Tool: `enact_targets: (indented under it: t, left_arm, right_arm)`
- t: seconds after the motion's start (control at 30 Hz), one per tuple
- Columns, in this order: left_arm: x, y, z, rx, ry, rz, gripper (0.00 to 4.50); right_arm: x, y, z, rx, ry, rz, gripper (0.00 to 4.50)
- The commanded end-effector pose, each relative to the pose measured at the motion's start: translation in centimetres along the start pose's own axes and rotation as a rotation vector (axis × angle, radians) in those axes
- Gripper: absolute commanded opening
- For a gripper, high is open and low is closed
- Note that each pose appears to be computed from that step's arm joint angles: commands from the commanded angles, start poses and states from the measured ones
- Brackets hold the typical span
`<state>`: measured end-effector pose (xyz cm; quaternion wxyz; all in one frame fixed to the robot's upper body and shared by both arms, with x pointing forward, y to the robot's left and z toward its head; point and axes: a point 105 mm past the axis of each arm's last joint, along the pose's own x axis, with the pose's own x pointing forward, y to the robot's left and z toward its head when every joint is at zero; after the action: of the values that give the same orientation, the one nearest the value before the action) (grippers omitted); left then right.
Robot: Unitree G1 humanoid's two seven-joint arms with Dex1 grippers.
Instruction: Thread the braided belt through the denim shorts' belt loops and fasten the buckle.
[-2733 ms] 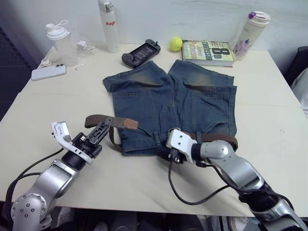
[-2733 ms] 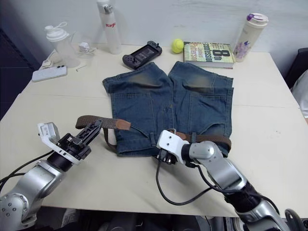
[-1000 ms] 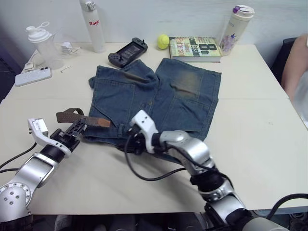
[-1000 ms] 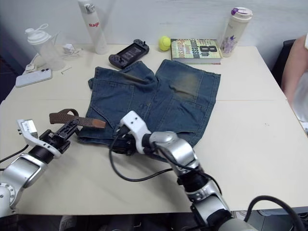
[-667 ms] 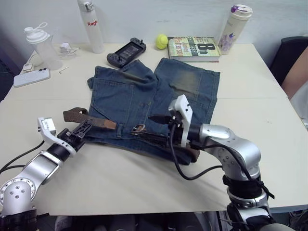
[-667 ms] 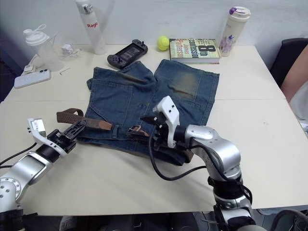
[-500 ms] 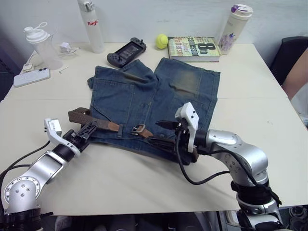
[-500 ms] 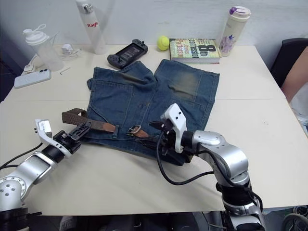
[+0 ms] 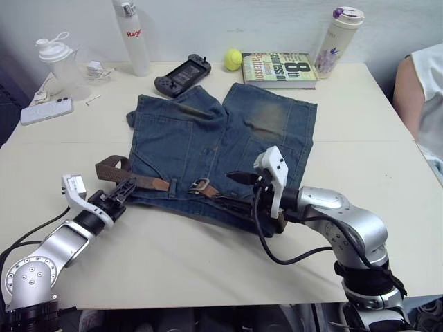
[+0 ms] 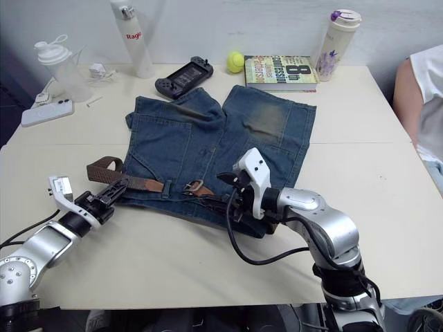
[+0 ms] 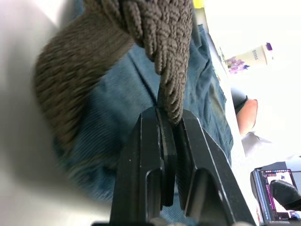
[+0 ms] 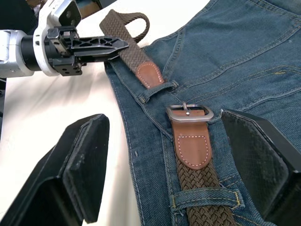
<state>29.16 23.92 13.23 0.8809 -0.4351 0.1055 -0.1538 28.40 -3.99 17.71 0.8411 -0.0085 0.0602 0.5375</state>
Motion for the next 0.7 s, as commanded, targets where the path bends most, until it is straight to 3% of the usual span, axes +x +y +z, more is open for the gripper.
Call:
enact_targets:
  t: [0.03, 0.27, 0.7]
  left_arm:
    - [0.4, -0.2, -1.3, 0.015, 0.035, -0.012, 0.0]
    - [2.0, -0.4, -2.3, 0.014, 0.06, -0.042, 0.0]
    - [4.2, -1.7, -5.8, 0.254, 0.327, -0.166, 0.0]
  right_arm:
    - [-0.3, 0.7, 1.2, -0.054, -0.041, 0.016, 4.01]
    - [-0.5, 0.7, 0.8, -0.057, -0.025, 0.002, 4.01]
    - [-0.2, 0.5, -1.7, -0.137, 0.083, -0.027, 4.01]
